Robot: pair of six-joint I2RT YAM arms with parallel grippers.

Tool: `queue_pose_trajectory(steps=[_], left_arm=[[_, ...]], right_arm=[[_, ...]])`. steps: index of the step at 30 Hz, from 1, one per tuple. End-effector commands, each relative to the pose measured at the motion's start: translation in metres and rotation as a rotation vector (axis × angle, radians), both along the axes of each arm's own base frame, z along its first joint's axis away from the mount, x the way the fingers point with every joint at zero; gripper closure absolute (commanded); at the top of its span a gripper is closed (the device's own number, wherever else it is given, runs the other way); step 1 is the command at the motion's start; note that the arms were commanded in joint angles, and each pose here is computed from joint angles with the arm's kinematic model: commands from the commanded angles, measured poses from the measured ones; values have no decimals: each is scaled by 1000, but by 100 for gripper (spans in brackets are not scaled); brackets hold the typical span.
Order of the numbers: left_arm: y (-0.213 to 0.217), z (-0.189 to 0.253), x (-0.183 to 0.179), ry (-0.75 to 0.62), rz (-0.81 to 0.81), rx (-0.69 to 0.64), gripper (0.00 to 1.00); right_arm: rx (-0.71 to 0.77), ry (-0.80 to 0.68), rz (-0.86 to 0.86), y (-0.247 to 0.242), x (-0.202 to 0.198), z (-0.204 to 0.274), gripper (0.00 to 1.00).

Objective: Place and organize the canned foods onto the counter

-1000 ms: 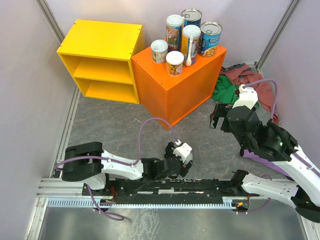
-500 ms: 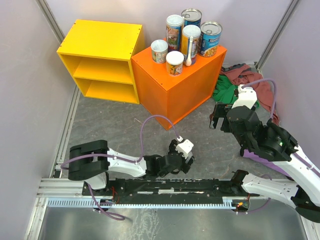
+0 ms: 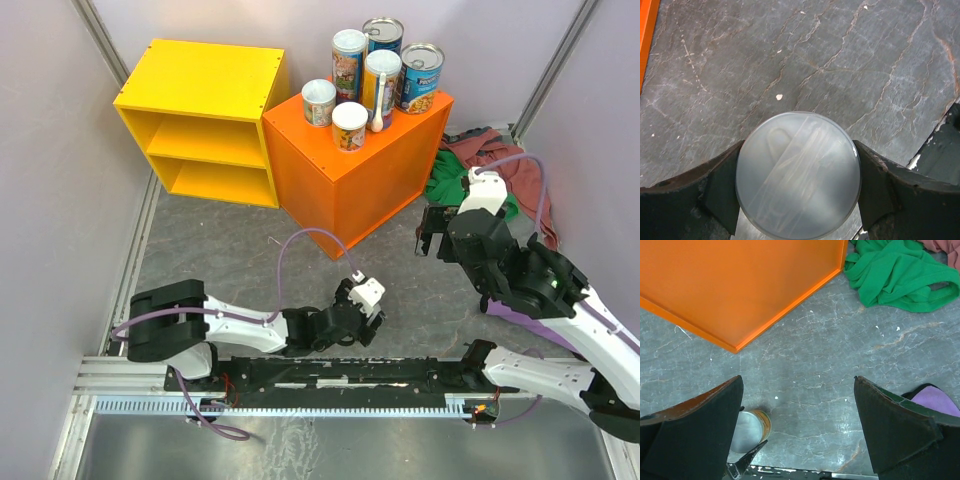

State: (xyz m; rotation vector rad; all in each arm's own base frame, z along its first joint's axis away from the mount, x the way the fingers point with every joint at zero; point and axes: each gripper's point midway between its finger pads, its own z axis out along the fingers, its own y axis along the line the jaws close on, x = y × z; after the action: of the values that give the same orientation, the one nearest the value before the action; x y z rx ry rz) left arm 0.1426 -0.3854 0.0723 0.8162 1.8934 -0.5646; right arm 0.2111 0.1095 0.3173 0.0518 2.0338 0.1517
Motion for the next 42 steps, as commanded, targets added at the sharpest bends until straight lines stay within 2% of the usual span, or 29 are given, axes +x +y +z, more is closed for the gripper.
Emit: queue_pose_trajectory(steps=[1, 12, 29, 42], left_arm=[[1, 46, 6, -53, 13, -94, 97], [15, 98, 1, -50, 1, -152, 97], [89, 245, 22, -142, 218, -204, 97], [129, 327, 50, -241, 414, -173, 97]], right_arm=[[31, -52, -20, 3, 8, 15, 1], [45, -32, -29, 13, 15, 4, 1], [80, 27, -72, 14, 11, -27, 0], [98, 92, -41, 11, -6, -42, 0]])
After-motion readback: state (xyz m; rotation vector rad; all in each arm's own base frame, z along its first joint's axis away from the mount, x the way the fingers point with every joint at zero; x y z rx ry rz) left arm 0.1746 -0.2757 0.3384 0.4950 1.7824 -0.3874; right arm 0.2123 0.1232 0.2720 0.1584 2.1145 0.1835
